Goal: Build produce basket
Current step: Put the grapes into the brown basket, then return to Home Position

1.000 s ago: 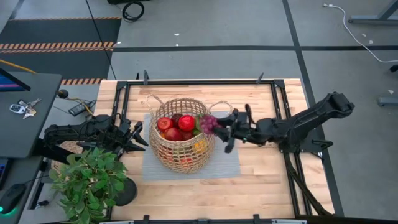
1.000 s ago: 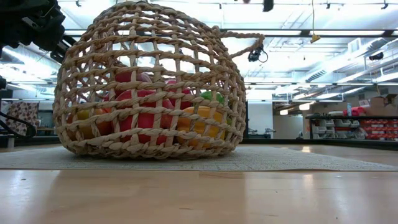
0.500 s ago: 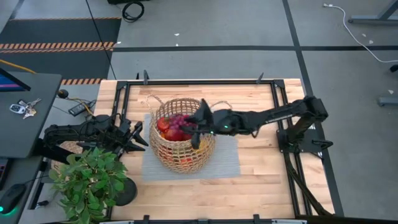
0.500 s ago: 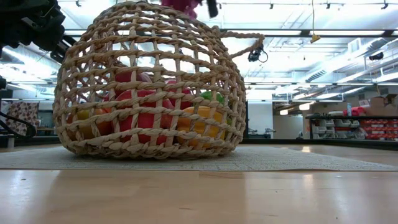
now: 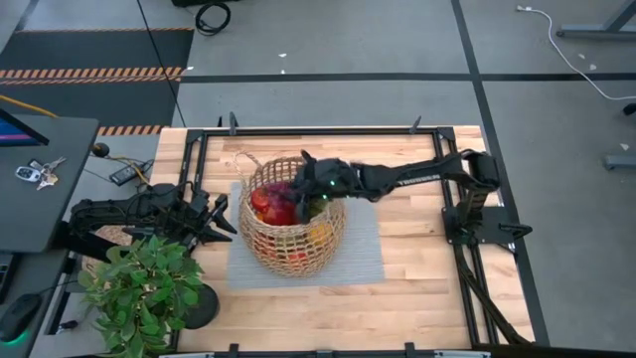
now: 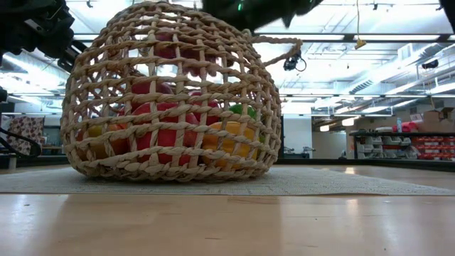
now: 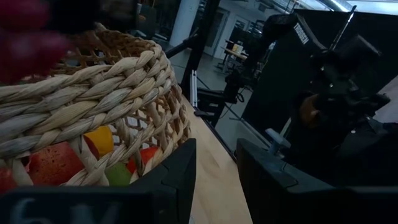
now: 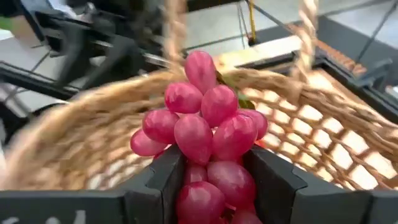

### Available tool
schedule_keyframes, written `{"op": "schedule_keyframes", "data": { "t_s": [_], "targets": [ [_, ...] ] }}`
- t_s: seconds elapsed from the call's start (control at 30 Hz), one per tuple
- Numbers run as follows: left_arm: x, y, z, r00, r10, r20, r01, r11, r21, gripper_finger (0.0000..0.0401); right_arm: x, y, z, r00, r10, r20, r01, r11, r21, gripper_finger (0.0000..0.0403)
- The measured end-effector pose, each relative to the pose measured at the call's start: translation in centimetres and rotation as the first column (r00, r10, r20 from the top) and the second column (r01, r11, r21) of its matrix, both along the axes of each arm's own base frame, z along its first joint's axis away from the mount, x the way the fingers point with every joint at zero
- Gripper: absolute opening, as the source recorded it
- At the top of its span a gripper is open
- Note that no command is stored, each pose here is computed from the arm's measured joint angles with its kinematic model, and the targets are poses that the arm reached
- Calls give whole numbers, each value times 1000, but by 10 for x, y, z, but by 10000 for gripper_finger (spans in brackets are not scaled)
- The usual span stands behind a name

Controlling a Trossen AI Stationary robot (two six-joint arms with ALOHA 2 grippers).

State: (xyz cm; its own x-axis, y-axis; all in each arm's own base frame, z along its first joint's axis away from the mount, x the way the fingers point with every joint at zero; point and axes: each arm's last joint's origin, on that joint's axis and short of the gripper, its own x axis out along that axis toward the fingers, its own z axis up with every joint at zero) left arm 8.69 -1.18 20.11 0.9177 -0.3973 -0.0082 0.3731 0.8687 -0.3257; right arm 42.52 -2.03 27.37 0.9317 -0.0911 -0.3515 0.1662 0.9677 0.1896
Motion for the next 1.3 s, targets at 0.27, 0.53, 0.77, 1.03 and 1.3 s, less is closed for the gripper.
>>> {"op": "schedule_keyframes", "data": {
  "t_s": [0.27,0.53,0.77,1.03,1.3],
  "targets": [
    [0,0,0,1000,1,0,-1,1000,0,121,5,-17,-14,996,-81,-34,79,995,-65,161],
    [0,0,0,1000,0,1,0,1000,0,121,3,-17,-8,996,-83,-14,82,992,-96,161],
    [0,0,0,1000,1,1,-1,1000,0,121,3,-17,-8,998,-63,-22,59,986,-155,163],
    [0,0,0,1000,0,0,0,1000,0,121,2,-18,-10,996,-75,-48,66,984,-167,222],
    [0,0,0,1000,0,0,0,1000,0,121,-6,-17,10,998,-63,3,62,978,-197,326]
  ]
}}
